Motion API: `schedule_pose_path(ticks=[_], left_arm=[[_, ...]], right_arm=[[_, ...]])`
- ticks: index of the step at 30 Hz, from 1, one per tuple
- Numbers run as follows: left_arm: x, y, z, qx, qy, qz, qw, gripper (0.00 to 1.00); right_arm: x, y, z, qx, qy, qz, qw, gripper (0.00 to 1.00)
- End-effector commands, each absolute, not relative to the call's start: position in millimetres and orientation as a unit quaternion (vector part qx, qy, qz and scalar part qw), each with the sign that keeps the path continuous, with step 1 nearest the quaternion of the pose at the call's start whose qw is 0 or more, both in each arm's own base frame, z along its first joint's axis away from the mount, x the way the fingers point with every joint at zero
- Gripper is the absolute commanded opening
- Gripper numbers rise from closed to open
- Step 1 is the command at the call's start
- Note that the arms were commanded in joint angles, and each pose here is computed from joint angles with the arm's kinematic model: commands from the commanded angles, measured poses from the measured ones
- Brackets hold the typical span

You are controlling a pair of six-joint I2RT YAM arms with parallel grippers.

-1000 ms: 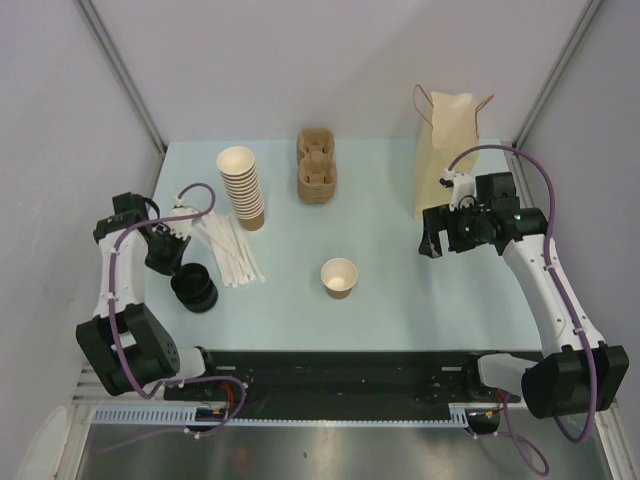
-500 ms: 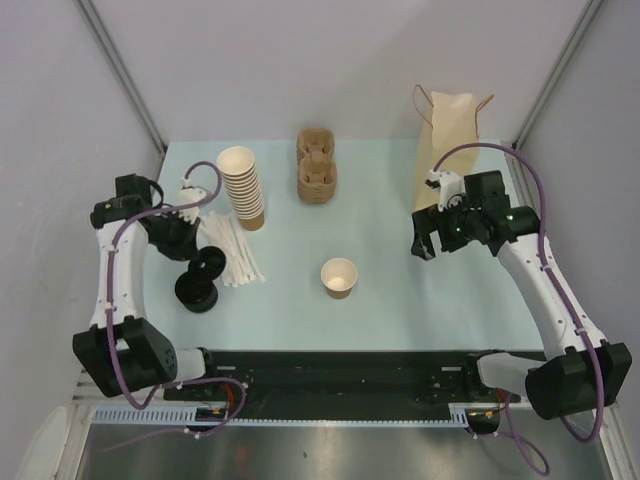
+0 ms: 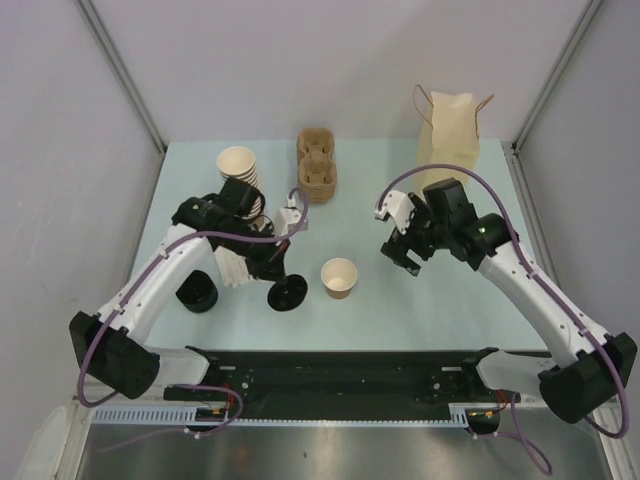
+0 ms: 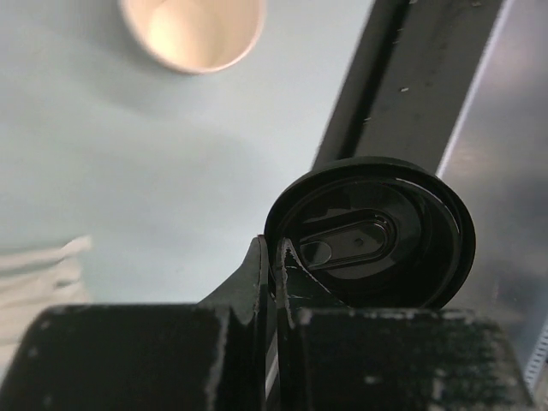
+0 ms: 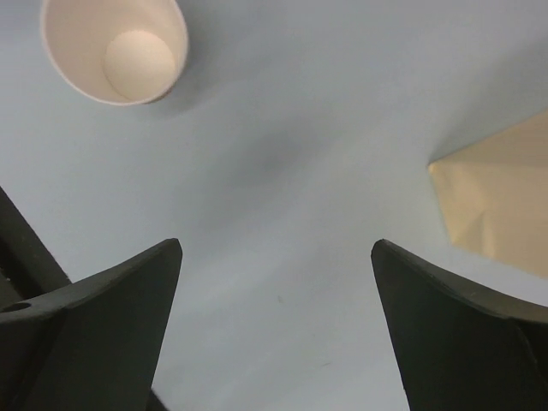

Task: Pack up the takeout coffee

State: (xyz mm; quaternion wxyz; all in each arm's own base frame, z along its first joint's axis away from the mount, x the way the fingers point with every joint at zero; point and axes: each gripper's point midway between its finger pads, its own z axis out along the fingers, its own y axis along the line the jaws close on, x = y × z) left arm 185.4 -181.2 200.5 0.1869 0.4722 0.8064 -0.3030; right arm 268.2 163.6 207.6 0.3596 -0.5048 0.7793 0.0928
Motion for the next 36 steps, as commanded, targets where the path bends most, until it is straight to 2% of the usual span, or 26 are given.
schedule_pose_path(ticks=[1,5,6,7,12,16,19,20,23,26,33,36], left_arm=[[172,-224,210,0.470,0.775,-0.389,0.163,0.00],[158,-243,205,0.468,0.760,-0.433,0.126,0.00],[156,-246,204,0.464,0.759,-0.442,0.117,0.00],[155,-248,203,0.462,0.758,-0.447,0.109,0.00],[143,-260,194,0.460,0.754,-0.462,0.072,0.00],[138,-265,187,0.450,0.758,-0.470,0.052,0.00],[140,-267,183,0.440,0.764,-0.469,0.045,0.00],[140,-268,184,0.440,0.765,-0.468,0.046,0.00],[142,-268,181,0.437,0.770,-0.463,0.043,0.00],[144,-268,179,0.436,0.774,-0.458,0.044,0.00],[147,-270,180,0.433,0.776,-0.456,0.045,0.00],[145,-270,177,0.433,0.776,-0.457,0.042,0.00]], right_arm=[[239,200,280,-0.622,0.612,0.090,0.480,0.99],[195,242,294,-0.691,0.522,0.071,0.496,1.00],[167,267,296,-0.715,0.484,0.084,0.498,0.99],[164,270,294,-0.724,0.477,0.054,0.496,1.00],[137,308,294,-0.760,0.418,0.071,0.492,1.00],[94,330,294,-0.804,0.347,0.099,0.473,1.00],[77,334,287,-0.821,0.328,0.114,0.454,0.88],[71,338,285,-0.824,0.320,0.125,0.450,0.76],[71,340,287,-0.822,0.322,0.126,0.452,0.58],[73,340,286,-0.824,0.326,0.125,0.446,0.48],[86,340,269,-0.833,0.347,0.105,0.417,0.46],[88,340,265,-0.838,0.344,0.097,0.411,0.40]])
